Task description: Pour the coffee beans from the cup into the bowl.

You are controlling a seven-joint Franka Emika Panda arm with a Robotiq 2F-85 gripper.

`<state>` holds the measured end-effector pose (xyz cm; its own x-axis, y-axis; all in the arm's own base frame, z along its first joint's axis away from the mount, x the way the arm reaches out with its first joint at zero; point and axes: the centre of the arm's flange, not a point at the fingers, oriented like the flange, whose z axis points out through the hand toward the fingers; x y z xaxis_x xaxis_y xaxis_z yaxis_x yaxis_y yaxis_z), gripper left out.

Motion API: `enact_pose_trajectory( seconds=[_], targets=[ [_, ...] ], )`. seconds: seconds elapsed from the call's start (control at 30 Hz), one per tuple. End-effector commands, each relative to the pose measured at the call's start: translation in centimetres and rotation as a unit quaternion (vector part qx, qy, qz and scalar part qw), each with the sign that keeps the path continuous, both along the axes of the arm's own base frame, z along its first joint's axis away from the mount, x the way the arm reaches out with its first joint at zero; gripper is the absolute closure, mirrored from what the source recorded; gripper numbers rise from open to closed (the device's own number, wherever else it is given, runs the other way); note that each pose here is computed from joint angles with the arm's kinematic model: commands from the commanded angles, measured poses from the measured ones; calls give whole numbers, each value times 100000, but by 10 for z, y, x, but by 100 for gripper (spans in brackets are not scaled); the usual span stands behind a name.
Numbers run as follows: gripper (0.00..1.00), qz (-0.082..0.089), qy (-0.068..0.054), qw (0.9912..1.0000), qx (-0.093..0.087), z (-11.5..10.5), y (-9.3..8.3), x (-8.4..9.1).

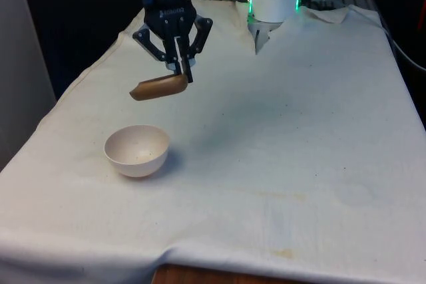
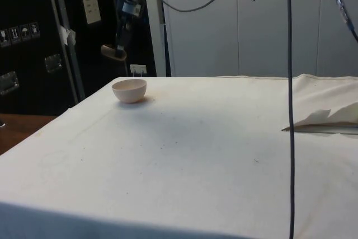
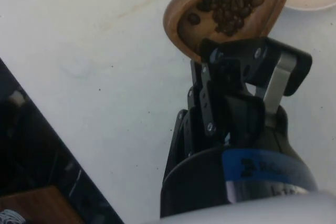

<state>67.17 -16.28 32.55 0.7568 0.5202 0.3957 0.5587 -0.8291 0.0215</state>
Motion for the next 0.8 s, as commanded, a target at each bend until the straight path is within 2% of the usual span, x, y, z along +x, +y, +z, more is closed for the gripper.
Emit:
enact_pose_trajectory(
  seconds=[0.0,0.1,0.13,0.17,0.43,0.47,0.5,0.57,0.7,0.73,0.77],
  targets=[
    [100,-212,-7,99998,614,0,0,1],
    [100,-1032,-100,99982,1617,0,-2,1],
    [100,-837,-153,99991,1027,0,-1,0],
    [100,-1259,-152,99974,1889,0,-3,0],
    [100,-3023,-247,99876,3960,0,-8,-1],
    [100,-2845,-292,99899,3460,-1,-7,-2],
    [100,-3302,-296,99849,4372,0,-9,-1],
    [100,-3526,-308,99830,4634,0,-10,-1],
    [100,-4426,-324,99728,5879,-1,-12,-2],
    [100,-4259,-412,99764,5375,0,-11,-3],
    [100,-4572,-344,99711,6061,0,-12,-2]
  ],
)
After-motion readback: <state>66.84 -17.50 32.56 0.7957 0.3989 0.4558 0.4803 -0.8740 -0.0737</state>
